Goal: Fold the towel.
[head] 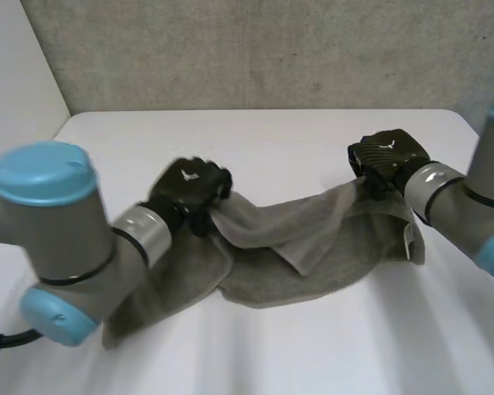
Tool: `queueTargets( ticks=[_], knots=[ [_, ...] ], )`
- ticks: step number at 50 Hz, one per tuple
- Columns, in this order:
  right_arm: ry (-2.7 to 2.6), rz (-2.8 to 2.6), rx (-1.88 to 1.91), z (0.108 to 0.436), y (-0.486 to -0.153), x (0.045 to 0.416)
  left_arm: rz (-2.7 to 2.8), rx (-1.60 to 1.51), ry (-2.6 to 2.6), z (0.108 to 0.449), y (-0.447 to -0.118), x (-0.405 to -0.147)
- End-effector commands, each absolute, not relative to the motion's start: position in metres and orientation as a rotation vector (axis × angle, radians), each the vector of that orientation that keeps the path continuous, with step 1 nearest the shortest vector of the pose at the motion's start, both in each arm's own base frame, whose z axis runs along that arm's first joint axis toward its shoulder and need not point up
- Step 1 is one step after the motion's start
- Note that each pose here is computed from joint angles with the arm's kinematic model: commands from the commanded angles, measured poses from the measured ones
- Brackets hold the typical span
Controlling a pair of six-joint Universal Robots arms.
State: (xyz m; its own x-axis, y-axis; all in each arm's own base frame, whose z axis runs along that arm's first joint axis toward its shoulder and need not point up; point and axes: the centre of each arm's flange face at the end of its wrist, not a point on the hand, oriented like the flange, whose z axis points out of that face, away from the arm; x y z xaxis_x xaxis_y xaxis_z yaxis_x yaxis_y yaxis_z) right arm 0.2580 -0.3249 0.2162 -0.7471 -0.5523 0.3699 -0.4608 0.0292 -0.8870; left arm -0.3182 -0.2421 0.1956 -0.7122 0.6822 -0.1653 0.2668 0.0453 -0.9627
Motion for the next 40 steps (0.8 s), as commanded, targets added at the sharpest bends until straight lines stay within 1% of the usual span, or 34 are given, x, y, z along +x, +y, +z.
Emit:
queueTargets(
  ticks=[1,5,6,8,9,10,11,12,13,14,15,16,17,18,19,20,21,22,23,24,25,26,27,28,29,31,35,37,40],
  knots=[
    [2.405,-1.886,-1.151,0.197,-0.362,0.250,1.686,-0.992,-1.960,0.190,-0.238,-0.335],
    [2.487,-1.836,-1.174,0.190,-0.358,0.247,1.702,-0.999,-1.927,0.199,-0.230,-0.337],
    [2.488,-1.836,-1.174,0.190,-0.358,0.246,1.718,-0.997,-1.912,0.206,-0.224,-0.337],
    [2.488,-1.817,-1.174,0.192,-0.348,0.246,1.736,-0.988,-1.909,0.213,-0.221,-0.334],
    [2.488,-1.817,-1.174,0.192,-0.348,0.246,1.745,-0.977,-1.927,0.214,-0.217,-0.328],
    [2.474,-1.845,-1.165,0.202,-0.342,0.244,1.755,-0.966,-1.944,0.216,-0.213,-0.322],
    [2.474,-1.845,-1.164,0.203,-0.342,0.244,1.755,-0.965,-1.944,0.216,-0.213,-0.322],
    [2.459,-1.876,-1.155,0.212,-0.335,0.242,1.770,-0.954,-1.956,0.218,-0.209,-0.316],
    [2.439,-1.911,-1.150,0.219,-0.328,0.240,1.770,-0.954,-1.956,0.218,-0.209,-0.316],
    [2.438,-1.911,-1.150,0.219,-0.328,0.240,1.778,-0.946,-1.972,0.219,-0.204,-0.310],
    [2.418,-1.940,-1.145,0.224,-0.320,0.238,1.779,-0.945,-1.992,0.219,-0.198,-0.303],
    [2.396,-1.973,-1.139,0.230,-0.311,0.237,1.779,-0.945,-1.992,0.219,-0.198,-0.303],
    [2.395,-1.974,-1.139,0.230,-0.310,0.237,1.784,-0.940,-2.009,0.219,-0.194,-0.295],
    [2.359,-2.012,-1.136,0.239,-0.299,0.237,1.785,-0.932,-2.029,0.217,-0.189,-0.287],
    [2.359,-2.013,-1.136,0.239,-0.299,0.237,1.785,-0.932,-2.029,0.217,-0.189,-0.287],
    [2.332,-2.032,-1.140,0.244,-0.287,0.237,1.787,-0.918,-2.052,0.216,-0.186,-0.278],
    [2.304,-2.046,-1.148,0.247,-0.276,0.238,1.787,-0.918,-2.052,0.216,-0.186,-0.278],
    [2.304,-2.046,-1.148,0.247,-0.276,0.238,1.788,-0.903,-2.078,0.215,-0.183,-0.269],
    [2.277,-2.045,-1.167,0.248,-0.264,0.239,1.790,-0.884,-2.106,0.213,-0.181,-0.260],
    [2.276,-2.045,-1.167,0.248,-0.264,0.239,1.789,-0.868,-2.134,0.211,-0.178,-0.251],
    [2.251,-2.027,-1.191,0.246,-0.252,0.241,1.789,-0.868,-2.134,0.211,-0.178,-0.251],
    [2.238,-1.987,-1.220,0.241,-0.241,0.244,1.777,-0.852,-2.169,0.206,-0.176,-0.244],
    [2.238,-1.987,-1.220,0.241,-0.241,0.244,1.758,-0.840,-2.208,0.200,-0.174,-0.237],
    [2.234,-1.945,-1.242,0.235,-0.234,0.246,1.758,-0.840,-2.208,0.200,-0.174,-0.237],
    [2.232,-1.906,-1.257,0.229,-0.228,0.248,1.739,-0.828,-2.245,0.194,-0.173,-0.231],
    [2.228,-1.873,-1.253,0.224,-0.221,0.251,1.722,-0.817,-2.275,0.189,-0.173,-0.227],
    [2.250,-1.814,-1.192,0.218,-0.217,0.253,1.670,-0.799,-2.349,0.176,-0.170,-0.217],
    [2.295,-1.733,-1.117,0.204,-0.220,0.254,1.656,-0.793,-2.368,0.172,-0.170,-0.215],
    [2.320,-1.692,-1.084,0.197,-0.223,0.255,1.619,-0.788,-2.404,0.165,-0.170,-0.212]
  ],
)
